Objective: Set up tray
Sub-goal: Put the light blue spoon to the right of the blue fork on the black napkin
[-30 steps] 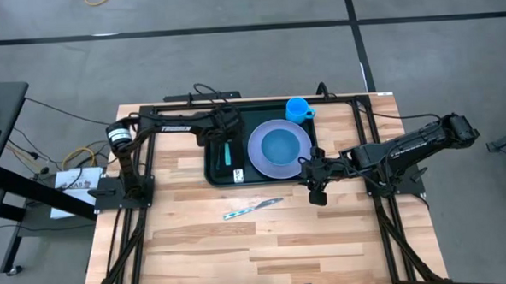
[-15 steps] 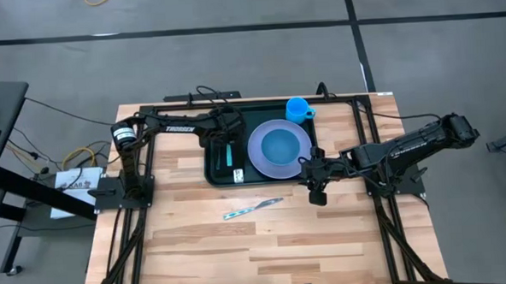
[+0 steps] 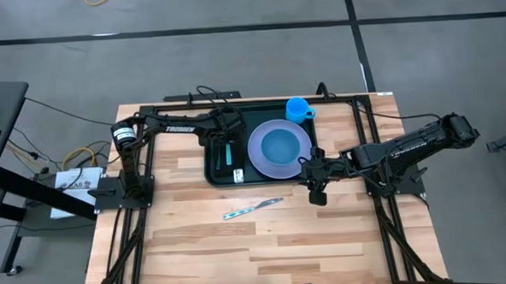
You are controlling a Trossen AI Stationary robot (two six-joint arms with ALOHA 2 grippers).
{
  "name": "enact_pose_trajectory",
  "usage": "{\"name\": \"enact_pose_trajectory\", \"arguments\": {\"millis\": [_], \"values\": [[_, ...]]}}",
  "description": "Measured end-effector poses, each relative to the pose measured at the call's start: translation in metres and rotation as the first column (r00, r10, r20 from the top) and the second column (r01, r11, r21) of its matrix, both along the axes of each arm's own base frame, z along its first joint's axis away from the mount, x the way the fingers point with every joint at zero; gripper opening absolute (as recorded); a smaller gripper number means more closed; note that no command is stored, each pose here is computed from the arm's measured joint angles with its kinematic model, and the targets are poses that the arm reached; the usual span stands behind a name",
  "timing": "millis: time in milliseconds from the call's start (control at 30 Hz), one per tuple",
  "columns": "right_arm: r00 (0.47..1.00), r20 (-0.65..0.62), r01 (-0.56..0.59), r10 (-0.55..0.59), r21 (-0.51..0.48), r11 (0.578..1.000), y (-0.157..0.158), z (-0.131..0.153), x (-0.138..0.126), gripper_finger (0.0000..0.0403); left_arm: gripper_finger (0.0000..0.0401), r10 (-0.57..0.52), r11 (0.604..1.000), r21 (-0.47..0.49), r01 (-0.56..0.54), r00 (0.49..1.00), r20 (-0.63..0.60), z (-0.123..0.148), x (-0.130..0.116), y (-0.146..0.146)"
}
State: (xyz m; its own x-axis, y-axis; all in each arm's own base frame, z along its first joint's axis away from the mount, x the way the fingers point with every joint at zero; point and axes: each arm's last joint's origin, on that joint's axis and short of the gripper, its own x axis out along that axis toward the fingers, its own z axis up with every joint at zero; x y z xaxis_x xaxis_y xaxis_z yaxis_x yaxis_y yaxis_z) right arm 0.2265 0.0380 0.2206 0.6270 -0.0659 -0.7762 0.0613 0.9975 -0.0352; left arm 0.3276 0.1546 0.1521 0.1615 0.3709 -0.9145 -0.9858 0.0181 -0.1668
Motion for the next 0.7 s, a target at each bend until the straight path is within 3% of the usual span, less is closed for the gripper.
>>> {"name": "enact_pose_trajectory", "arguments": {"millis": [700], "values": [[1.000,0.000,0.000,0.000,0.000,1.000,0.0000,0.0000,0.0000,0.0134,0.0046,-0.004,1.000,0.015,0.004,1.000,-0.008,0.0002,0.0005,-0.0012]]}}
